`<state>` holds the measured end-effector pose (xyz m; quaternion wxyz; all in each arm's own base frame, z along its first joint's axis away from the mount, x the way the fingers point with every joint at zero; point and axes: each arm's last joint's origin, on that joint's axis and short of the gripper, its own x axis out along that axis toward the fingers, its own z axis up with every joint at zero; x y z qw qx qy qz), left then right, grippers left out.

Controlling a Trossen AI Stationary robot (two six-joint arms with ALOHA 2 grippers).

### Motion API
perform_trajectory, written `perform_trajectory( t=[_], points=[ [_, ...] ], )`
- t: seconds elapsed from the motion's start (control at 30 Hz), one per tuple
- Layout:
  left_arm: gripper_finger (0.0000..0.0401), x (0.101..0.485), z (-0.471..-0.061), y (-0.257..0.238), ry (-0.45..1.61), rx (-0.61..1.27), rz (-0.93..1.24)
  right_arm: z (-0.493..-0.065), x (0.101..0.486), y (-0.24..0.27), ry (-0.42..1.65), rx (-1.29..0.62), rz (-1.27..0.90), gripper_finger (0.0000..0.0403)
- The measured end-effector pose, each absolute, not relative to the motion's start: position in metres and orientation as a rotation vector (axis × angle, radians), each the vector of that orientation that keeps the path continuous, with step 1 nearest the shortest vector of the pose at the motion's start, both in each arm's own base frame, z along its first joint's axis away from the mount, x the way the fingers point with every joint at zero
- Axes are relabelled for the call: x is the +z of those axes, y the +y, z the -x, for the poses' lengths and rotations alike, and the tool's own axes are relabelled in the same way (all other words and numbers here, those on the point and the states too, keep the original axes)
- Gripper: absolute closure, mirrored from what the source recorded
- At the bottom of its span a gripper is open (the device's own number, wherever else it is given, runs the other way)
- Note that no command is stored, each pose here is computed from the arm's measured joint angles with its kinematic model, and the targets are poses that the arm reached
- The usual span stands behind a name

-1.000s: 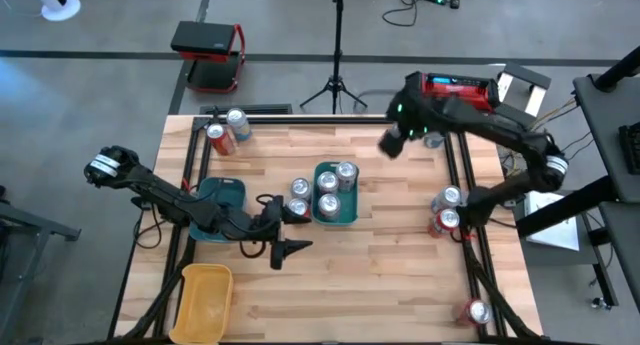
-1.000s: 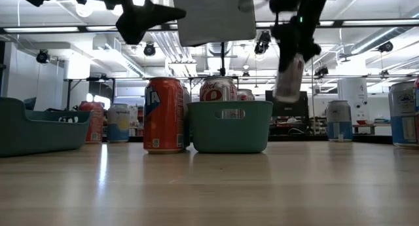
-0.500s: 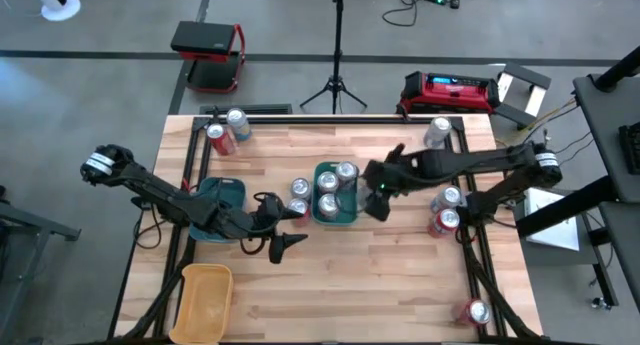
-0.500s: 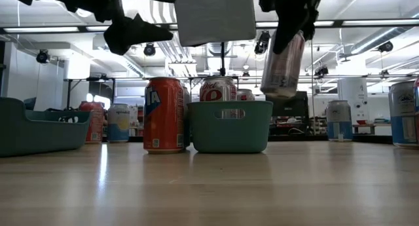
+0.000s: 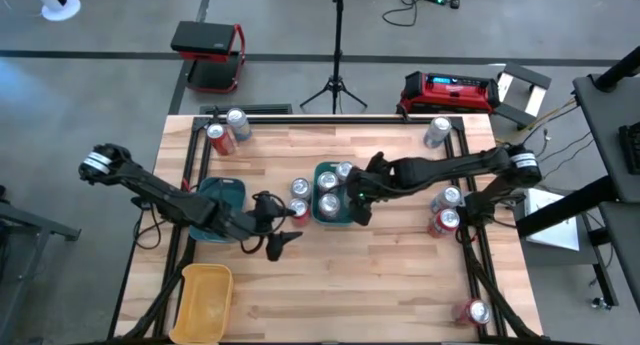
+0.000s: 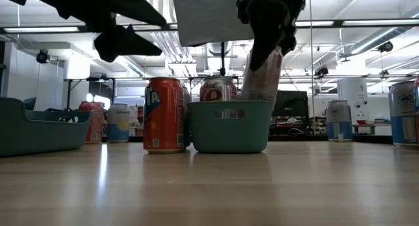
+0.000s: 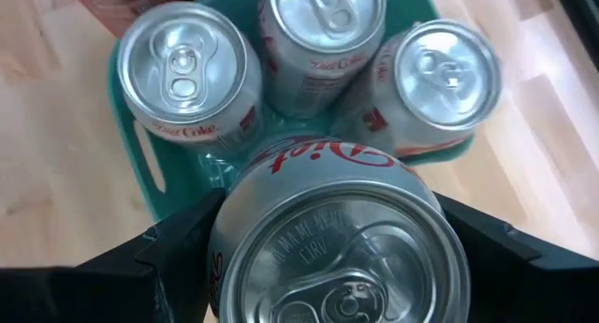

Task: Sort soda cans
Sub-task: Put the red-silver soda can into the light green bin

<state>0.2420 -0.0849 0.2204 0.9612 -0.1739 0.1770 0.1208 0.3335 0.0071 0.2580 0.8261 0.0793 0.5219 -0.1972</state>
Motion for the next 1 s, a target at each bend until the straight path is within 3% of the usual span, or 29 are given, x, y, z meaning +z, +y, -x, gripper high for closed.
perform_trajectory(
  t=[0.8, 1.0],
  points=[
    [0.0095, 0.221, -0.243, -0.085, 0.348, 0.242, 0.351, -0.360, 0.218, 0.003, 1.162, -0.378, -0.093, 0.0096],
    [0.0095, 0.221, -0.243, -0.085, 0.348, 0.242, 0.352, -0.361, 0.215, -0.001, 1.172, -0.384, -0.090, 0.0079]
  ],
)
